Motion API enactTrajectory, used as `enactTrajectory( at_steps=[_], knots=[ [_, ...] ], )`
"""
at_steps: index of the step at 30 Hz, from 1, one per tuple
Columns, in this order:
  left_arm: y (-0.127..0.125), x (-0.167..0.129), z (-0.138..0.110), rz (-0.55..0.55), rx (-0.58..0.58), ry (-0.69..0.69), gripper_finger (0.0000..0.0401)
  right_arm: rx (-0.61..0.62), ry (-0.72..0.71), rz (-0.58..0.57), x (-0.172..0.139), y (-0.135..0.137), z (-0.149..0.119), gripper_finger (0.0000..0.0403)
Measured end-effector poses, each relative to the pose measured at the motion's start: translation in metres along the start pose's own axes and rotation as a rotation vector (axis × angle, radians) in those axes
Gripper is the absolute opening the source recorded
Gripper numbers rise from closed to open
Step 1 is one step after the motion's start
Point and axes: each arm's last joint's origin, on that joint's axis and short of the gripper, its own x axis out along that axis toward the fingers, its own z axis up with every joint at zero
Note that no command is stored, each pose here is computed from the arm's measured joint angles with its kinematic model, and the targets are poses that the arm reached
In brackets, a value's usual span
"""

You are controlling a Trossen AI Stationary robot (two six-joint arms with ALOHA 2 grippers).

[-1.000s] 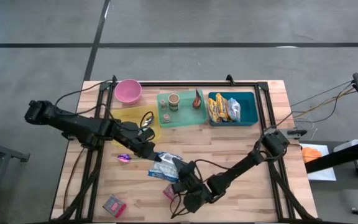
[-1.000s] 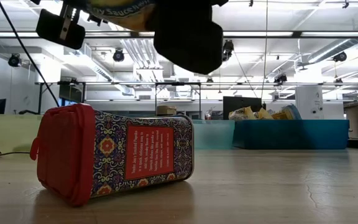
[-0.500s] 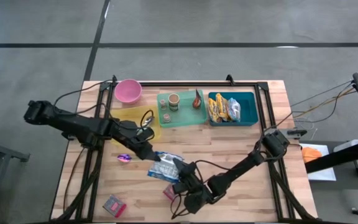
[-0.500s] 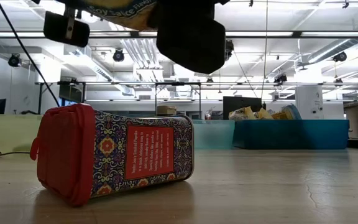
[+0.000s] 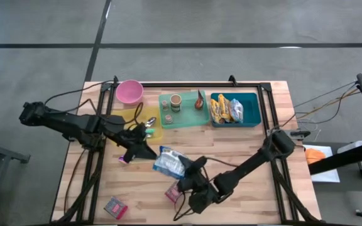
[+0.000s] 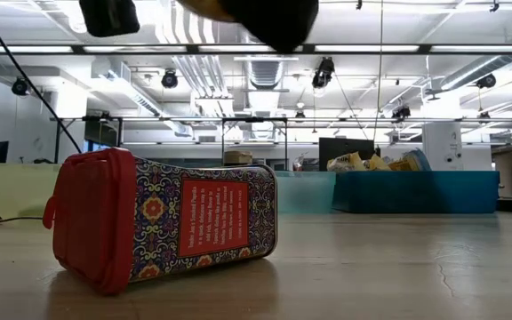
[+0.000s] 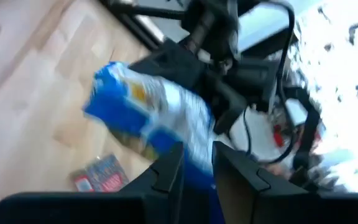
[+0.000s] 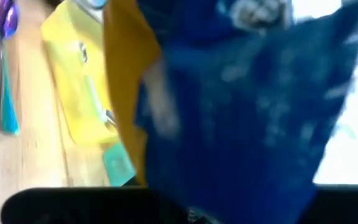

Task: Pick & Place Food Item
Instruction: Put the blue noodle pack into the blue bin

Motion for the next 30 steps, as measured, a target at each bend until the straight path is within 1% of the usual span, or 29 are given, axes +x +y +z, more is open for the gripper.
enactTrajectory(
  at_steps=[2,3,5,6,8,10,15,23,26,30],
  knots=[
    [-0.001,-0.003,0.0,-0.008,0.09,-0.007,0.0093,0.099,0.004,0.056,0.001,-0.018,-0.004,0.0042],
    [-0.001,-0.004,0.0,-0.009,0.136,-0.008,0.0093,0.158,0.012,0.107,0.002,-0.027,-0.007,0.0042],
    [-0.001,-0.005,-0.001,0.0,0.215,-0.001,0.0093,0.286,0.065,0.203,0.007,-0.05,-0.016,0.0042],
    [0.0,-0.005,-0.002,0.001,0.254,0.0,0.0093,0.337,0.109,0.228,0.009,-0.061,-0.022,0.0042],
    [0.0,-0.005,-0.002,0.007,0.304,0.002,0.0093,0.418,0.194,0.236,0.014,-0.08,-0.035,0.0041],
    [0.001,-0.004,-0.002,0.01,0.335,0.006,0.0093,0.462,0.273,0.232,0.016,-0.099,-0.048,0.0041],
    [0.001,-0.004,-0.002,0.013,0.338,0.01,0.0093,0.539,0.437,0.274,0.022,-0.14,-0.069,0.0041],
    [0.003,-0.003,-0.003,0.024,0.333,0.022,0.0093,0.621,0.641,0.255,0.036,-0.199,-0.103,0.0041],
    [0.003,-0.003,-0.004,0.031,0.33,0.029,0.0094,0.657,0.764,0.246,0.045,-0.22,-0.126,0.004],
    [0.004,-0.003,-0.004,0.033,0.329,0.032,0.0094,0.751,0.923,0.243,0.058,-0.246,-0.161,0.004]
  ],
)
